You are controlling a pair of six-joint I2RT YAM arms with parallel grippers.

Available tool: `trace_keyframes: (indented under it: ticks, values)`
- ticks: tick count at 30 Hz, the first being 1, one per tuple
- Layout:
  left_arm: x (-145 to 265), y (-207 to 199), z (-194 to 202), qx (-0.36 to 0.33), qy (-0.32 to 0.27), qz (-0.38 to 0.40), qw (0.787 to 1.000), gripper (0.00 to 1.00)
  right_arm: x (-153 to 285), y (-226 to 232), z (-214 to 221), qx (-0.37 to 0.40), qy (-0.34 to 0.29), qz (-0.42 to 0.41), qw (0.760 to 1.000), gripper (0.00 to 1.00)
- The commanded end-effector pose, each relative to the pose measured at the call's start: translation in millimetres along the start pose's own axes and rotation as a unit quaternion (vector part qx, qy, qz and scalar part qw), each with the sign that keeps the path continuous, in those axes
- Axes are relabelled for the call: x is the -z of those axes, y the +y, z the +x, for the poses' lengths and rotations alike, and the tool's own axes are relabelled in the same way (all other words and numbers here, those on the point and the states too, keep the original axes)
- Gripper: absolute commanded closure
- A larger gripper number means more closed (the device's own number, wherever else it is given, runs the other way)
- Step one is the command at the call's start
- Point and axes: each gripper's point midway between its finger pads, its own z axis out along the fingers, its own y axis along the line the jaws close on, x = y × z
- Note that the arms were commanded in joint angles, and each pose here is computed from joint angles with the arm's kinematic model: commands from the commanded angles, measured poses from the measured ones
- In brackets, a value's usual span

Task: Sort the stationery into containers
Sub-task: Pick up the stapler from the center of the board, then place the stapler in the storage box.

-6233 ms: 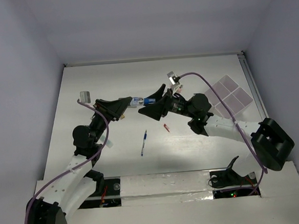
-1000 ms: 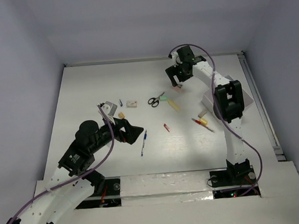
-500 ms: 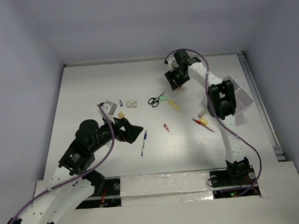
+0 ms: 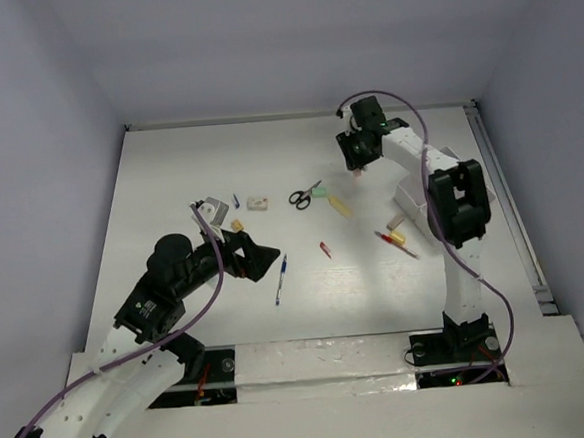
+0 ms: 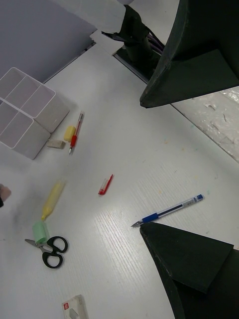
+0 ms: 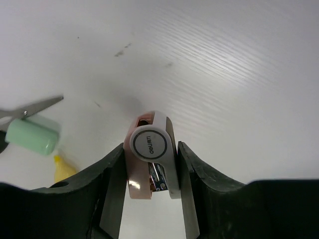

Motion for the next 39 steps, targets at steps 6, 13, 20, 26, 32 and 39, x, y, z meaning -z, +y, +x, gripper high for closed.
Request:
trace_keyframes:
  ticks: [6,13,20,26,32,39]
  values:
    - [7.2,-11.5,-16.9,-0.020,-0.037,0.026,0.999,0.01,166.7,-61.1,-50.2,-0.098,-0.205,0.204,0.952,0.73]
    - [12.3,-21.7,-17.1,-0.025,-0.041,0.045,0.998,0.01,193.0,-98.7,16.4,-0.121,-0.133,0.325,0.928,0.73]
    - [15.2,-25.4,-17.8,-0.028,-0.045,0.051,0.997,0.01,206.9,-120.0,46.8,-0.101,-0.079,0.399,0.908,0.73]
    - [16.1,-25.8,-19.0,-0.028,-0.048,0.052,0.997,0.01,208.6,-133.3,58.2,-0.080,-0.055,0.439,0.893,0.73]
    - [14.9,-25.0,-17.7,-0.028,-0.045,0.050,0.997,0.01,195.2,-139.2,65.6,-0.059,-0.036,0.458,0.886,0.72]
    - [13.9,-23.8,-16.9,-0.027,-0.043,0.048,0.998,0.01,183.3,-146.7,69.9,-0.039,-0.025,0.468,0.882,0.71]
